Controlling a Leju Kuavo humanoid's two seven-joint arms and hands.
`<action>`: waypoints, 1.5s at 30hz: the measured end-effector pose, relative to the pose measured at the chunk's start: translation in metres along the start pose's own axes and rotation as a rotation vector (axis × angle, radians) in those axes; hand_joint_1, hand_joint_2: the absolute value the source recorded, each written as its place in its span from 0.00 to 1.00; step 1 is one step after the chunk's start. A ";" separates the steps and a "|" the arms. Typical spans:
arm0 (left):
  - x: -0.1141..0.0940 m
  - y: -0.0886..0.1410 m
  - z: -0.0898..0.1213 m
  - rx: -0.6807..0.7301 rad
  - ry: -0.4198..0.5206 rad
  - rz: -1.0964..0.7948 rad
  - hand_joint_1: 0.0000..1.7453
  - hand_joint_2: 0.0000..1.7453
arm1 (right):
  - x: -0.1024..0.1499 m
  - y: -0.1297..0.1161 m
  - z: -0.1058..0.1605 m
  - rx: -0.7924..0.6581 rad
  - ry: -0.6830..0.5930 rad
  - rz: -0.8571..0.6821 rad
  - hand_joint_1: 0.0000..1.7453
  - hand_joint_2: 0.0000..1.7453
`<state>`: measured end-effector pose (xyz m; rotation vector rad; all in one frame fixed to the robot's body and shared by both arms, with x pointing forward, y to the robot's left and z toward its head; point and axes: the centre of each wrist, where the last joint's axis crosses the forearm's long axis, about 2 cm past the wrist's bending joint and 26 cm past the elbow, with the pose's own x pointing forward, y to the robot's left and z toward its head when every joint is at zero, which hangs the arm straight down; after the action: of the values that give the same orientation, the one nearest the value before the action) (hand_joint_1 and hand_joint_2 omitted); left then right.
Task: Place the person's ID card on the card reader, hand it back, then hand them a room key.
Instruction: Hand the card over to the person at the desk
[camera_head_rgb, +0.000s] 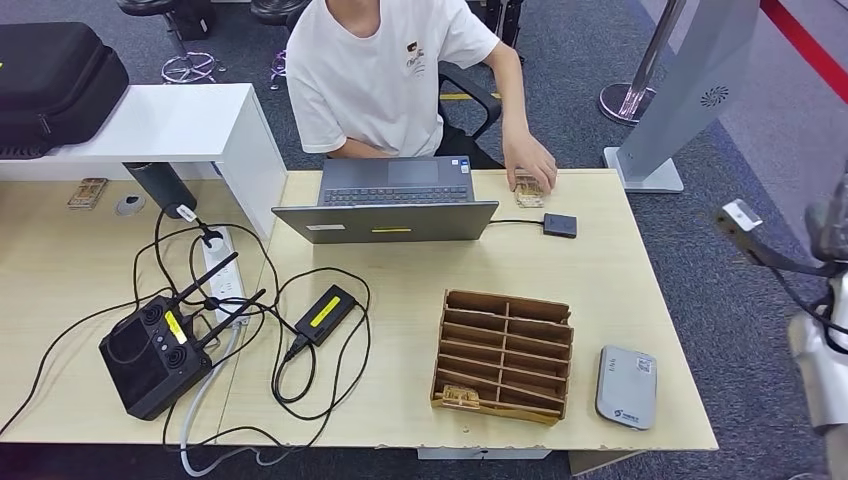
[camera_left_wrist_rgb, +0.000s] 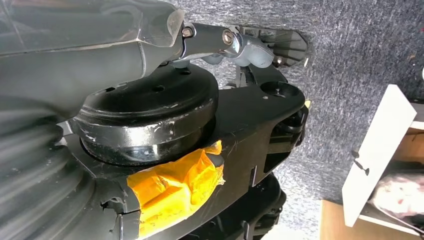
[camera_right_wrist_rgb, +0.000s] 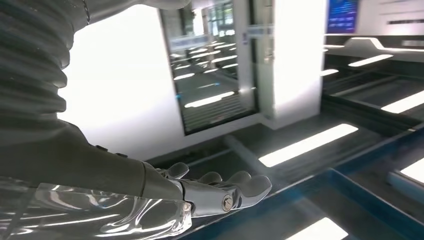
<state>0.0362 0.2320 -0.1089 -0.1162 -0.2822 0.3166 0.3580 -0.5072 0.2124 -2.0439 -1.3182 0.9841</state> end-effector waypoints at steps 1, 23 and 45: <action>0.000 0.000 0.000 0.001 -0.001 0.004 0.00 1.00 | -0.016 0.001 0.006 0.013 0.022 0.020 0.00 1.00; -0.002 -0.001 0.000 0.013 0.002 0.082 0.00 1.00 | -0.165 0.030 0.251 0.742 0.374 0.444 0.00 1.00; 0.001 -0.002 0.000 0.020 0.027 0.092 0.00 1.00 | 0.062 0.017 0.447 1.620 0.570 0.052 0.00 1.00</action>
<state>0.0377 0.2303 -0.1086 -0.1141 -0.2471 0.4084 0.0282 -0.4421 -0.0892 -0.8756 0.0497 0.8526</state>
